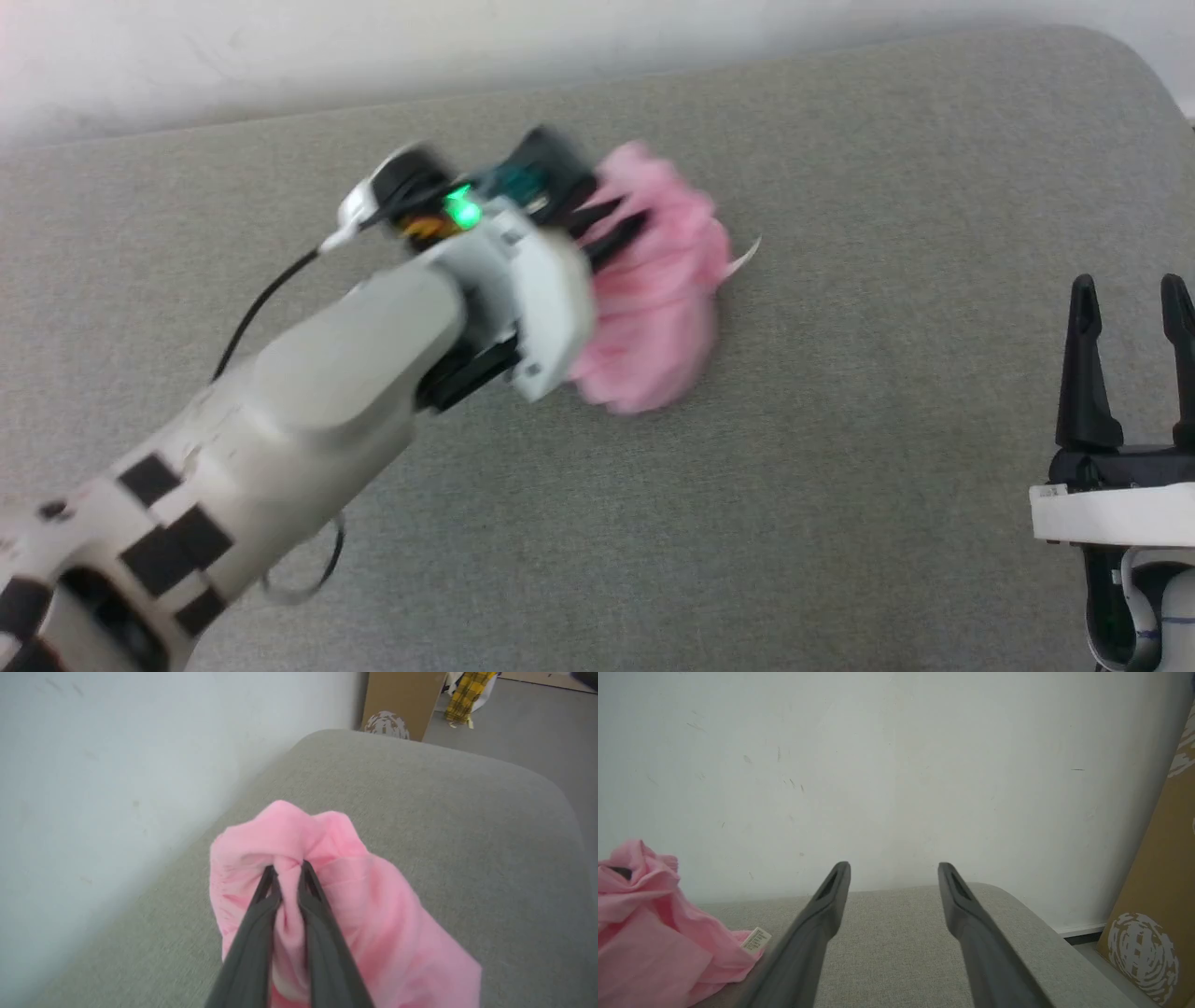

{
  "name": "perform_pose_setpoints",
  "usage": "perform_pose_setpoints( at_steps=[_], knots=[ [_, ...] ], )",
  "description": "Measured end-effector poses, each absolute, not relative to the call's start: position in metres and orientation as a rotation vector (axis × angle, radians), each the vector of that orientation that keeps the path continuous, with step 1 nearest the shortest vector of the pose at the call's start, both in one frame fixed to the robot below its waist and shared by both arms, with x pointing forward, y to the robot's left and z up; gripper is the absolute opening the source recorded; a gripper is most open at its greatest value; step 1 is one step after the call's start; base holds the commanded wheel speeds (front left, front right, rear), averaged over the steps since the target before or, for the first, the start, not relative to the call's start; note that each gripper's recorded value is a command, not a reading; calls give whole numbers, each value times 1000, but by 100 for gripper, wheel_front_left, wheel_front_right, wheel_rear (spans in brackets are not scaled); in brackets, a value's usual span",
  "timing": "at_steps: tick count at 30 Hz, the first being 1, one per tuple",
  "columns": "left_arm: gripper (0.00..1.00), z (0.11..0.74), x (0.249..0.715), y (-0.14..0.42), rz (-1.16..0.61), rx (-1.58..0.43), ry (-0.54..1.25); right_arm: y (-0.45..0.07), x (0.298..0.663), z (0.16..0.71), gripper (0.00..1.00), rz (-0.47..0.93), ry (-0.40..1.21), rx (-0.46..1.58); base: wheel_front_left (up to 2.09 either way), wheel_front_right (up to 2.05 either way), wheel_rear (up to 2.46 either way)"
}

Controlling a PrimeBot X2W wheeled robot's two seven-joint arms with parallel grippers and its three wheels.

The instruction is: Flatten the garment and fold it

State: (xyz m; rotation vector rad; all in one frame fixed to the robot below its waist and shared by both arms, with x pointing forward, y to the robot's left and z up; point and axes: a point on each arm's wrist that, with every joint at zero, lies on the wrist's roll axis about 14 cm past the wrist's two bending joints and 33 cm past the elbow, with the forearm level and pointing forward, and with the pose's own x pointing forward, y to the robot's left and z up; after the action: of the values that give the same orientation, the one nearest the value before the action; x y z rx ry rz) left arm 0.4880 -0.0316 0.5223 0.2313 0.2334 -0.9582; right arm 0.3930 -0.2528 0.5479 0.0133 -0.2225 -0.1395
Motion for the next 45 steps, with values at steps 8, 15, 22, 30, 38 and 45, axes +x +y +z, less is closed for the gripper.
perform_pose_setpoints(
  at_steps=[8, 15, 22, 30, 38, 45],
  knots=[
    [0, 415, 464, 103, -606, 181, 512, -234, 403, 548, 100, -84, -227, 16, 0, 0, 0],
    [2, 397, 441, 143, -465, 83, 532, -223, 405, 548, 100, -51, -228, 16, 0, 0, 0],
    [100, 436, 447, 151, -370, 66, 345, -207, 403, 561, 100, -4, -261, -10, 0, 0, 0],
    [100, 554, 471, 148, -313, 74, -36, -201, 402, 581, 100, 14, -320, -30, 0, 0, 0],
    [100, 601, 490, 149, -375, 201, -103, -189, 403, 580, 100, 48, -318, -9, 0, 0, 0],
    [100, 597, 533, 125, -485, 317, 87, -202, 406, 571, 100, 11, -293, -7, 0, 0, 0]
  ],
)
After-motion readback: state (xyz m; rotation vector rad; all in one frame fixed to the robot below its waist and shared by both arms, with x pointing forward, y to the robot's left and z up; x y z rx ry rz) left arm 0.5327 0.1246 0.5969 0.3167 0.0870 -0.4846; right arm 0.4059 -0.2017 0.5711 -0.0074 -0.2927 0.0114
